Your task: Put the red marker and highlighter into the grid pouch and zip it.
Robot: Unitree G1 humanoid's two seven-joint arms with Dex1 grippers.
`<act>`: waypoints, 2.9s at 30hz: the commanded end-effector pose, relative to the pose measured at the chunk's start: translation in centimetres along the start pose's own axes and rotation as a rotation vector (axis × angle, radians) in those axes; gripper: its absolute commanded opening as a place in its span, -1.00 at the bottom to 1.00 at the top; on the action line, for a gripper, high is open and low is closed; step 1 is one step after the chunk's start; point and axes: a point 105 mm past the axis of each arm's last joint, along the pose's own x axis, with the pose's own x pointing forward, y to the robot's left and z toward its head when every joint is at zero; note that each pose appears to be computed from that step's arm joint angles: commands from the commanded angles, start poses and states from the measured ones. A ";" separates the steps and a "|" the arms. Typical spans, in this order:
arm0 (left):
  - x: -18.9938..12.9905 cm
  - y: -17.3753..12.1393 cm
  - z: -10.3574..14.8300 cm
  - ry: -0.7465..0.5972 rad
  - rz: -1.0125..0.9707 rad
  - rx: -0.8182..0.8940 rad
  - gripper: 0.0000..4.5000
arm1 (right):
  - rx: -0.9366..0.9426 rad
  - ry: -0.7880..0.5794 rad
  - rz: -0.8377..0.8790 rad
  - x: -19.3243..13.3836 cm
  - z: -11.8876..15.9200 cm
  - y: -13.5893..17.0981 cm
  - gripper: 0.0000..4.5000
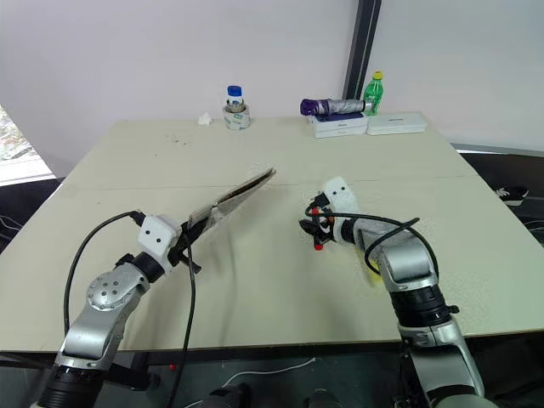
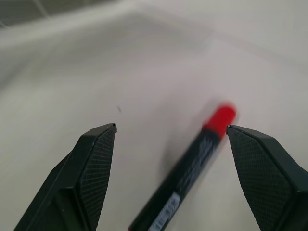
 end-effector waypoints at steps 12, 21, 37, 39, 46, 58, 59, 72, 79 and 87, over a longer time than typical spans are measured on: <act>0.7 -0.3 0.5 -0.044 -0.004 0.027 -1.00 | -0.057 0.008 -0.075 -0.4 -0.3 -0.6 -0.86; 0.9 -1.7 0.8 -0.068 -0.064 -0.015 -1.00 | -0.537 -0.212 0.032 -5.3 5.9 -0.5 -0.86; 1.0 -3.6 1.2 -0.085 -0.133 -0.038 -1.00 | -0.686 -0.203 0.134 -5.4 6.1 1.9 -0.86; 0.9 -3.8 1.2 -0.083 -0.144 -0.035 -1.00 | -0.693 -0.194 0.139 -5.2 6.0 2.0 -0.86; 0.8 -4.3 1.2 -0.078 -0.175 -0.009 -1.00 | -0.793 -0.144 0.162 -5.0 5.0 2.3 -0.86; -0.1 -6.9 1.2 -0.068 -0.490 0.168 -1.00 | -1.179 -0.123 0.393 -5.3 3.4 6.2 -0.86; -0.3 -7.1 1.1 -0.063 -0.519 0.175 -1.00 | -1.208 -0.119 0.402 -5.2 3.3 6.3 -0.86; -0.8 -7.7 1.3 -0.062 -0.645 0.222 -1.00 | -1.277 -0.111 0.493 -5.1 3.1 7.2 -0.86; -0.6 -6.7 0.8 -0.035 -0.550 0.133 -1.00 | -1.135 -0.149 0.391 -6.9 5.3 4.9 0.19; 0.9 -4.3 0.3 -0.032 -0.328 0.098 -1.00 | -0.698 -0.107 0.208 -10.0 5.4 -1.0 0.19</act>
